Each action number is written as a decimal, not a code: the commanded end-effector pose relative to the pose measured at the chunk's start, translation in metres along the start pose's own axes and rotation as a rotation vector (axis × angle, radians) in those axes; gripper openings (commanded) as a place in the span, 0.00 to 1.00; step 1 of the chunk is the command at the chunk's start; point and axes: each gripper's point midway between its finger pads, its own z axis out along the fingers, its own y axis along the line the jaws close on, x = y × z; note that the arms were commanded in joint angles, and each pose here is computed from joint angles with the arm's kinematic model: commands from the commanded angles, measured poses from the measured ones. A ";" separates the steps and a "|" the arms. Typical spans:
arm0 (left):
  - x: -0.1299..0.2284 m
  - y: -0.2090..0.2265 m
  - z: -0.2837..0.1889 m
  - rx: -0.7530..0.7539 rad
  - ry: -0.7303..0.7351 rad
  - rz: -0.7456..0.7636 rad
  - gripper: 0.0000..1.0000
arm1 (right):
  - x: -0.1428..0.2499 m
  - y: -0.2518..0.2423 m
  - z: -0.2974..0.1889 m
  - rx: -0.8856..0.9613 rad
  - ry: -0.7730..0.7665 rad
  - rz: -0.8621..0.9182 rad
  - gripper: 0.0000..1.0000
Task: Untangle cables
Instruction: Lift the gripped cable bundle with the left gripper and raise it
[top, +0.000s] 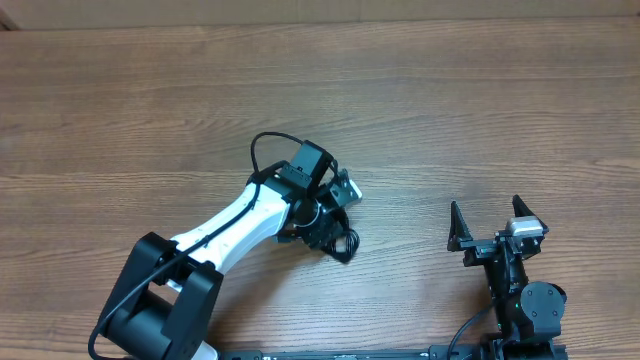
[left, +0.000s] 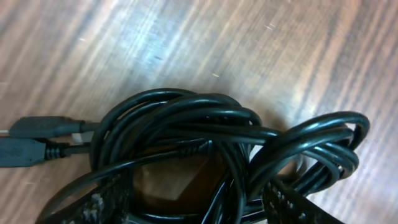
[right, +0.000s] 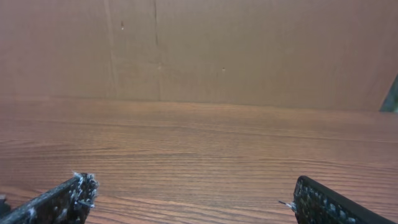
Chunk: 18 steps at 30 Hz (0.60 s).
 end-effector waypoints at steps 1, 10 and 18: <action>-0.015 0.009 -0.014 -0.021 -0.062 -0.012 0.68 | 0.001 -0.003 0.000 0.015 -0.005 0.003 1.00; -0.021 0.006 -0.027 -0.013 -0.100 -0.010 0.67 | 0.001 -0.003 0.000 0.015 -0.005 0.003 1.00; -0.015 0.039 -0.053 -0.211 -0.090 -0.125 0.78 | 0.001 -0.003 0.000 0.015 -0.005 0.003 1.00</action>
